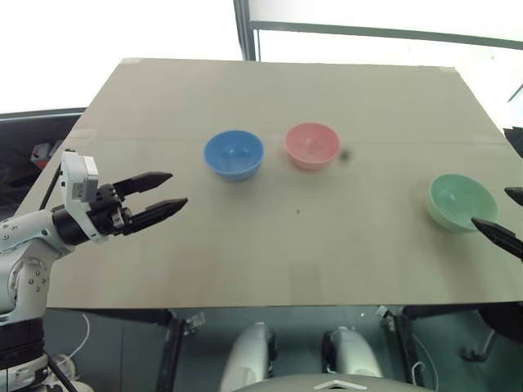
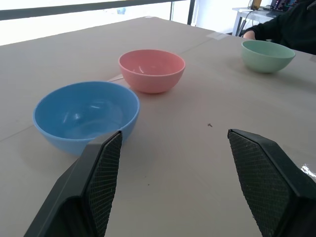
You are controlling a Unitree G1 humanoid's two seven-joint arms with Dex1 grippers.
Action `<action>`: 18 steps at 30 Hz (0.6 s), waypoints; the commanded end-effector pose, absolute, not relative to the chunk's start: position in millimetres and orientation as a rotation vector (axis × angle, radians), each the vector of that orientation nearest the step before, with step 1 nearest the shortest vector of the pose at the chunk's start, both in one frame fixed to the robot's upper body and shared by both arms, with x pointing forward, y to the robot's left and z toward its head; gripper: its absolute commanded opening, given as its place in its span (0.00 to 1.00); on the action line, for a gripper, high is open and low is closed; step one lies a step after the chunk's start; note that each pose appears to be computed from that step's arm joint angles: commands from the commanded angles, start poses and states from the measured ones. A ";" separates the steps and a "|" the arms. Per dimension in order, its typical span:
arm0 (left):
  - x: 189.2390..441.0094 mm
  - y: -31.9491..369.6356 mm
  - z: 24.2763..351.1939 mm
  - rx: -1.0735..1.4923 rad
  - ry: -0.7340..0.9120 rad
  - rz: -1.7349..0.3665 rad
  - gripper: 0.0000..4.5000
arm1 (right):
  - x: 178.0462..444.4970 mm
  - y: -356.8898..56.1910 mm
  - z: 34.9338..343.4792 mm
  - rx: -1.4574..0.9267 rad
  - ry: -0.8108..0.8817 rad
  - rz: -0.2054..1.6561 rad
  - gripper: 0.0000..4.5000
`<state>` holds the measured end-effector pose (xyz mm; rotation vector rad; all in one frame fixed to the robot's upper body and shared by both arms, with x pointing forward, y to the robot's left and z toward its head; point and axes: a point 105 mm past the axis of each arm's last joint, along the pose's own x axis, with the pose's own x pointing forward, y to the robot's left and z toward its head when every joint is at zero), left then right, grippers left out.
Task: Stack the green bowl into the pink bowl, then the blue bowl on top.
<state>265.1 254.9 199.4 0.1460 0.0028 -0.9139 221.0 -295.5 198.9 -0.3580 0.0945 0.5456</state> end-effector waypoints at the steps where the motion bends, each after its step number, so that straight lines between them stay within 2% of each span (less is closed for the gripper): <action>1: 266.9 251.5 207.2 0.190 0.000 -0.939 0.80 | 225.2 -287.7 205.5 -0.390 0.066 0.543 0.96; 4: 273.8 241.8 208.0 0.175 -0.012 -0.960 0.80 | 240.4 -277.2 198.1 -0.429 0.065 0.507 0.96; 11: 278.3 225.6 210.5 0.145 -0.045 -0.979 0.80 | 261.5 -244.8 192.8 -0.448 0.047 0.594 0.96; 15: 281.0 208.9 207.4 0.146 -0.061 -1.012 0.80 | 293.7 -199.9 191.4 -0.486 0.022 0.728 0.96; 18: 278.7 190.6 200.8 0.139 -0.064 -1.079 0.80 | 329.2 -163.9 188.2 -0.530 -0.003 0.791 0.96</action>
